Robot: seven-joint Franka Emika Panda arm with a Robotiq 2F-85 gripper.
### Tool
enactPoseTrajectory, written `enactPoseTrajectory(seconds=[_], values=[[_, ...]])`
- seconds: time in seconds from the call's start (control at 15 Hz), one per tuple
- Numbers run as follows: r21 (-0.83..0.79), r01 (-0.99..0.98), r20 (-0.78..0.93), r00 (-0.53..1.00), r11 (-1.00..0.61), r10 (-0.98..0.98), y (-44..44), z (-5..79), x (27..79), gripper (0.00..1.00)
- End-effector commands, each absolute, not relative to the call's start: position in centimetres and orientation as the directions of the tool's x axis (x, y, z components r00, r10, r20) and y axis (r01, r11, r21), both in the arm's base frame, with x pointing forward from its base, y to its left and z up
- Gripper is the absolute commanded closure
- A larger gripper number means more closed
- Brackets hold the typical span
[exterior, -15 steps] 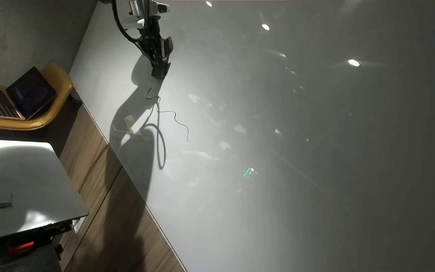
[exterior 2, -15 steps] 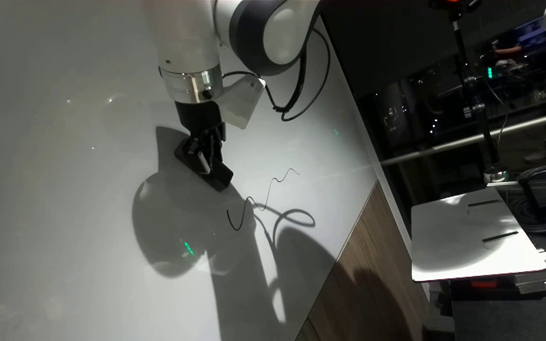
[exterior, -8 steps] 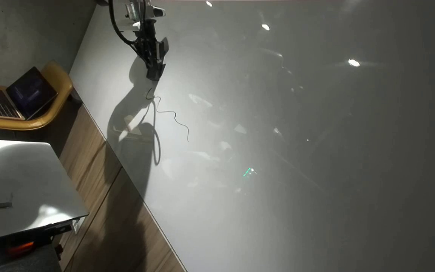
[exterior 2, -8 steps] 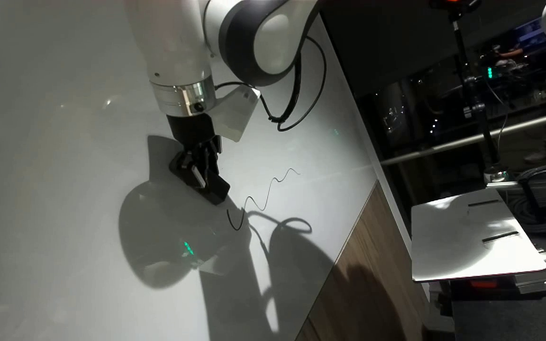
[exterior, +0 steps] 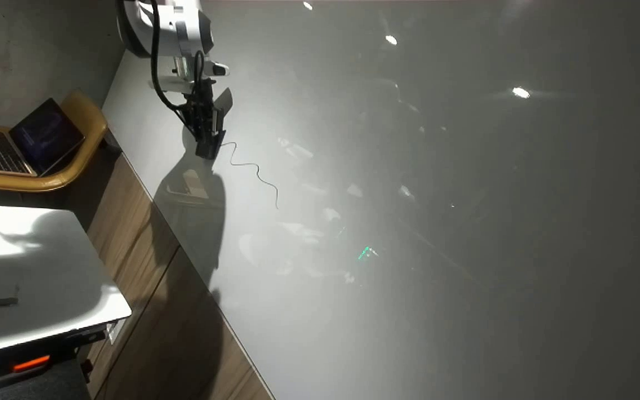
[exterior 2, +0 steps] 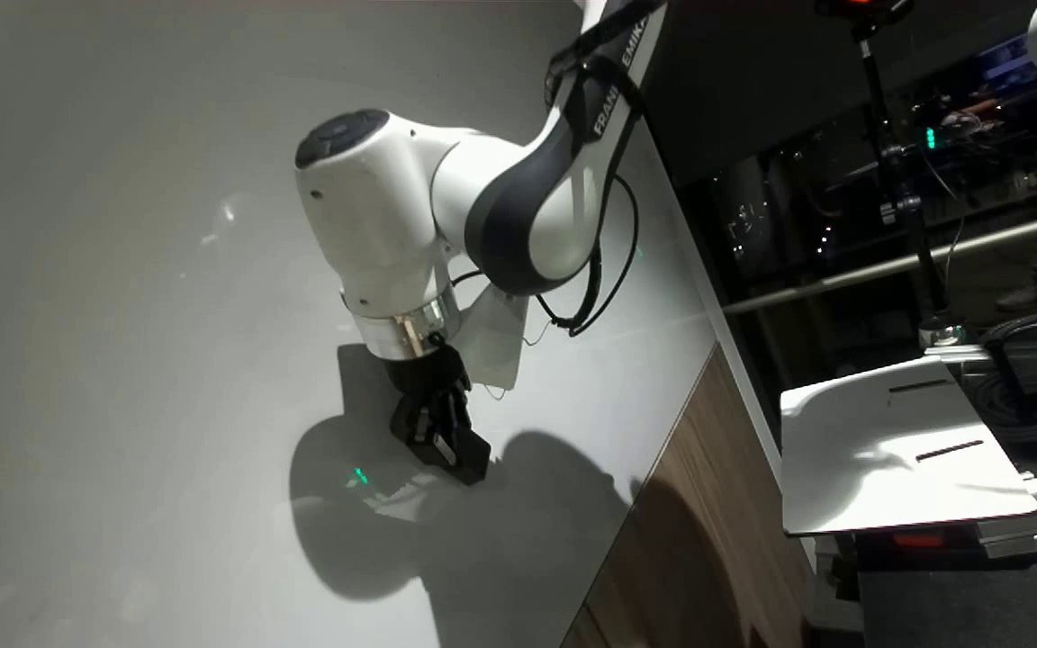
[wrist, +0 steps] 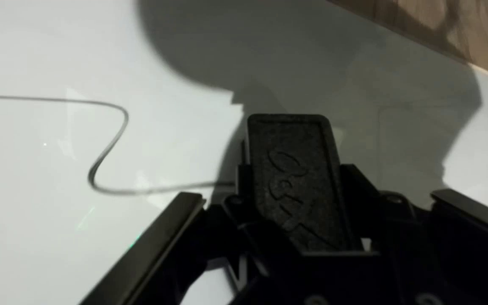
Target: Use the black eraser to wipe the whiteboard.
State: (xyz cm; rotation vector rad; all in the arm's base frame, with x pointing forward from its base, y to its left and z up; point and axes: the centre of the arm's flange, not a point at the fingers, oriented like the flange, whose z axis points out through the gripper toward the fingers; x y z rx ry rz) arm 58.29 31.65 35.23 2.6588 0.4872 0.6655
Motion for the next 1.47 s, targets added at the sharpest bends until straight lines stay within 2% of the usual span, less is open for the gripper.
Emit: enactPoseTrajectory(seconds=[0.0, 0.33, 0.67, 1.13, 1.4], values=[[0.450, 0.237, 0.395, 0.812, -0.861, 0.431, 28.5, 33.6, 63.5, 0.71], [0.530, 0.224, 0.392, 0.790, -0.818, 0.471, 23.9, 37.6, 61.0, 0.71], [0.575, 0.127, 0.411, 0.809, -0.808, 0.420, 16.0, 38.9, 58.8, 0.71], [0.561, -0.029, 0.472, 0.832, -0.827, 0.292, 0.4, 41.1, 57.8, 0.71], [0.526, -0.097, 0.514, 0.828, -0.845, 0.224, -4.4, 41.5, 57.1, 0.71]])
